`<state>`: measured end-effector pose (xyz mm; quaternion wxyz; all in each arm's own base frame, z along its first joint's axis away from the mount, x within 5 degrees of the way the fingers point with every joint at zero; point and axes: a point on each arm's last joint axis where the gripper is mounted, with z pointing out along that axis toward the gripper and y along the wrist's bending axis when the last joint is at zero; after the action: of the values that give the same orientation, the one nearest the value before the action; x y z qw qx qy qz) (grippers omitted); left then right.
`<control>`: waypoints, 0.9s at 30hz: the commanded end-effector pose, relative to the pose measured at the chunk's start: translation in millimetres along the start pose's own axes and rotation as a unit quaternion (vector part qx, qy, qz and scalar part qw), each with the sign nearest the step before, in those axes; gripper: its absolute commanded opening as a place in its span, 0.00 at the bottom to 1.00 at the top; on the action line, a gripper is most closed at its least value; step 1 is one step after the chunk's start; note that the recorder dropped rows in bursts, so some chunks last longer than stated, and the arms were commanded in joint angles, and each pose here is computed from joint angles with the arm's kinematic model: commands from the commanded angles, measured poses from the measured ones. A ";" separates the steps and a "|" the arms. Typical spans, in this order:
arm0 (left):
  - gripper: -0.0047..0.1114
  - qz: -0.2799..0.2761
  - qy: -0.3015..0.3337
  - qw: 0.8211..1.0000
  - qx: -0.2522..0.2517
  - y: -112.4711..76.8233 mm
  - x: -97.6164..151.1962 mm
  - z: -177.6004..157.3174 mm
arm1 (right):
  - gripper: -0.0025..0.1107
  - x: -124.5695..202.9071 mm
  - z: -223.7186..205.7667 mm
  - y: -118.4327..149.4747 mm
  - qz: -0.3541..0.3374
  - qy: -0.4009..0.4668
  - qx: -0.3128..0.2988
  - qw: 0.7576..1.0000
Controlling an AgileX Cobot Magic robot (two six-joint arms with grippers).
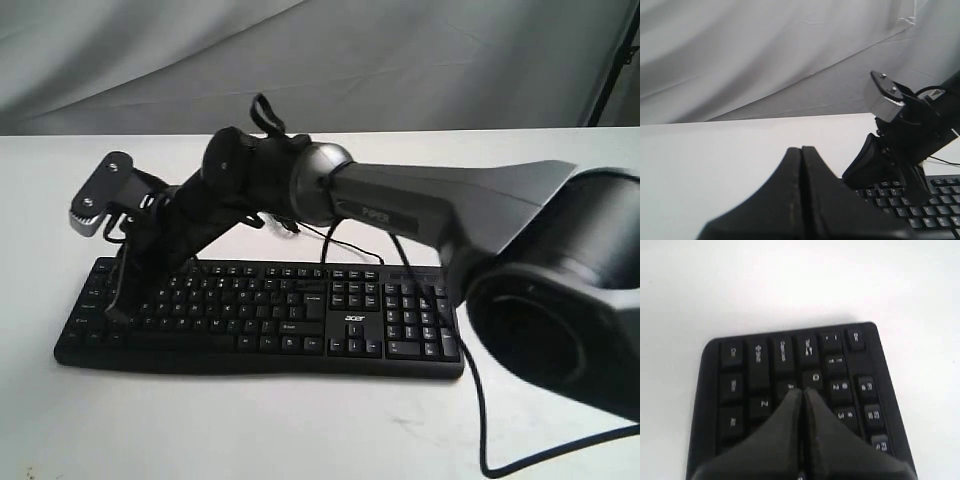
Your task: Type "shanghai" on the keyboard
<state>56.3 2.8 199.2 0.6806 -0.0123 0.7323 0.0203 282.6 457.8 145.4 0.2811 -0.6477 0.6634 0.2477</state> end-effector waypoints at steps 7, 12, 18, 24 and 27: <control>0.04 -0.001 -0.003 1.000 0.003 -0.4 -0.1 -0.1 | 0.02 -15.0 24.9 -0.7 -0.004 0.023 -0.006 1.000; 0.04 -0.001 -0.003 1.000 0.003 -0.4 -0.1 -0.1 | 0.02 -11.9 28.3 -0.7 -0.002 0.028 -0.007 1.000; 0.04 -0.001 -0.003 1.000 0.003 -0.4 -0.1 -0.1 | 0.02 -7.5 33.9 -1.5 0.000 0.028 -0.005 1.000; 0.04 -0.001 -0.003 1.000 0.003 -0.4 -0.1 -0.1 | 0.02 -10.3 36.5 2.3 -0.004 0.022 -0.001 1.000; 0.04 -0.001 -0.003 1.000 0.003 -0.4 -0.1 -0.1 | 0.02 -12.8 37.8 5.0 -0.010 0.016 0.002 1.000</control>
<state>56.3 2.8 199.2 0.6806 -0.0123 0.7323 0.0203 282.8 489.1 120.9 0.2599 -0.6571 0.6684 0.2322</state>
